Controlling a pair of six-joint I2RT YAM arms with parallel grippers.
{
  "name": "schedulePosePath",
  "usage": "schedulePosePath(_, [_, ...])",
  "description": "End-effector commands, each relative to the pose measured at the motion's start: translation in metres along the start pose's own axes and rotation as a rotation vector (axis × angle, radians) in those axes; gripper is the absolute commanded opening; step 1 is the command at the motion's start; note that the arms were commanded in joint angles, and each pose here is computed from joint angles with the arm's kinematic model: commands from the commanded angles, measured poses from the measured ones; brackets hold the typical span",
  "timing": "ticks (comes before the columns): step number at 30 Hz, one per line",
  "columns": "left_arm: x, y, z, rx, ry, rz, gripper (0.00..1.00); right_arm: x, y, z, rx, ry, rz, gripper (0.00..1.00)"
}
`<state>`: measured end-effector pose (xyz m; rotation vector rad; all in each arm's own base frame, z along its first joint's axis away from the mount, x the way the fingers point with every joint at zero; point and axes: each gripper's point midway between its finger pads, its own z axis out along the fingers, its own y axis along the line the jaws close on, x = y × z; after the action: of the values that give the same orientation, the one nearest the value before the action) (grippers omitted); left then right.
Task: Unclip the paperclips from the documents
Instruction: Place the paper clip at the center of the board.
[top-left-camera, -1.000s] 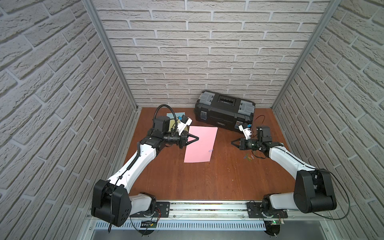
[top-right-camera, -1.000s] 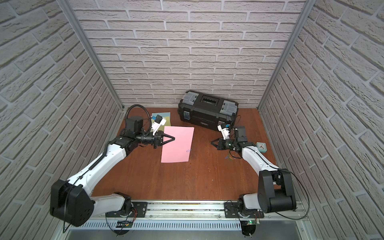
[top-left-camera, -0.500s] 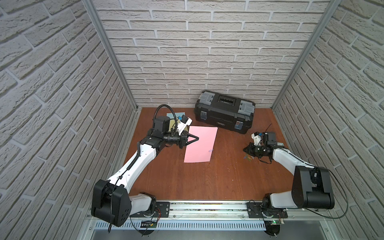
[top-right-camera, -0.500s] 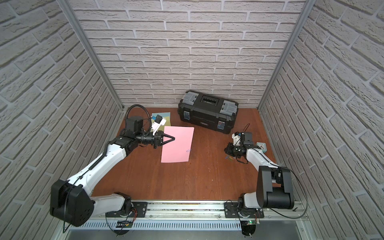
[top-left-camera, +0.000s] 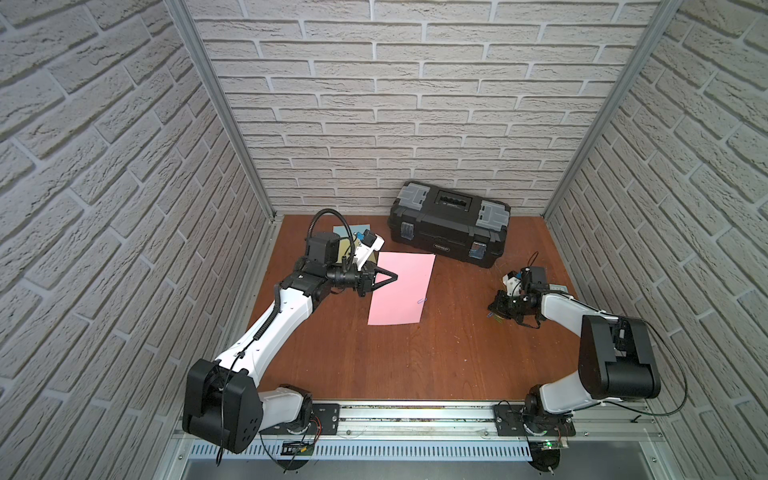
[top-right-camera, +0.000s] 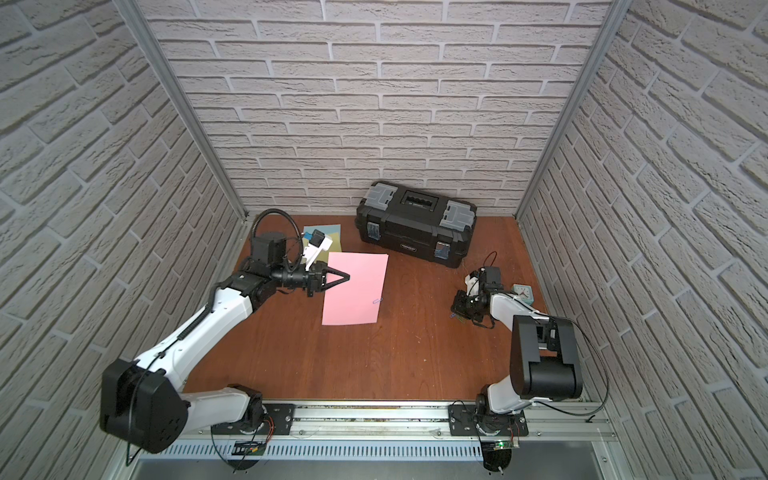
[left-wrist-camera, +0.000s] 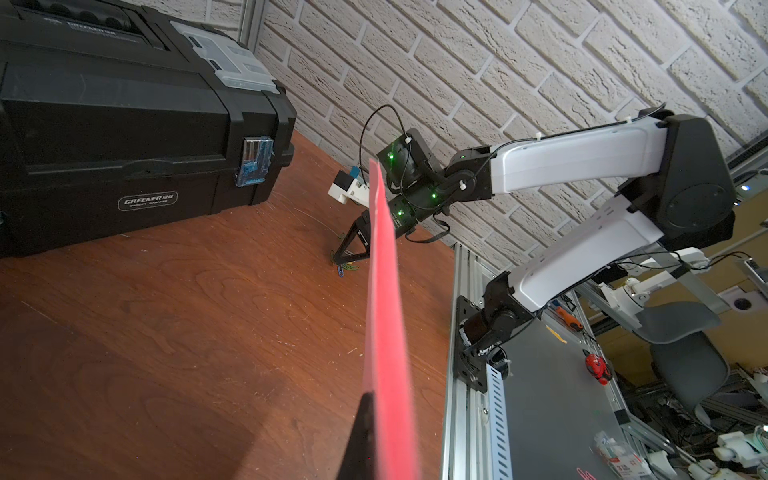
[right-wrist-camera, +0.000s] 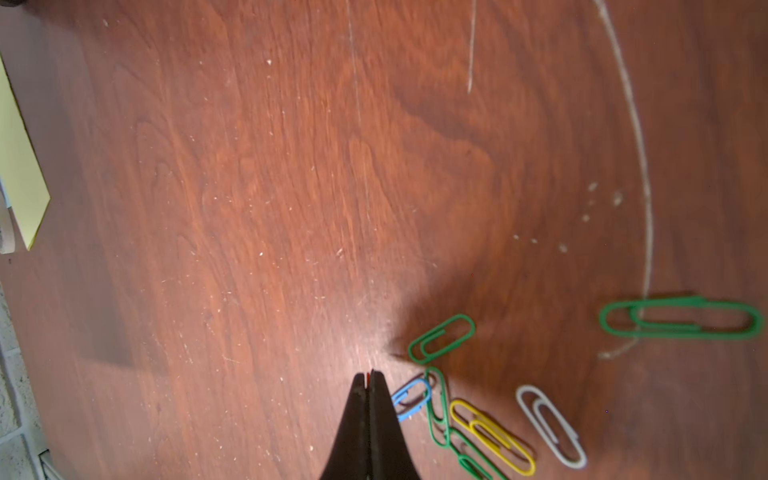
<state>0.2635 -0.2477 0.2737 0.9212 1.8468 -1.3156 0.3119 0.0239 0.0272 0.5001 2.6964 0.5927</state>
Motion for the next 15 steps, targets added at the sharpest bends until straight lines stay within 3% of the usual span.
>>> schedulePosePath(1, [-0.0057, -0.0035, -0.0039, -0.004, -0.017, 0.046, 0.00, -0.0019, -0.0043, -0.0030, 0.026, -0.003, 0.006, 0.08])
schedulePosePath(7, [-0.0054, -0.0035, -0.0042, -0.004, -0.018, 0.046, 0.00, -0.0029, -0.0043, -0.0057, 0.030, -0.009, 0.005, 0.19])
schedulePosePath(15, [-0.0052, -0.0025, -0.0040, -0.007, -0.018, 0.046, 0.00, -0.0060, 0.0038, -0.0120, 0.002, -0.029, -0.011, 0.24])
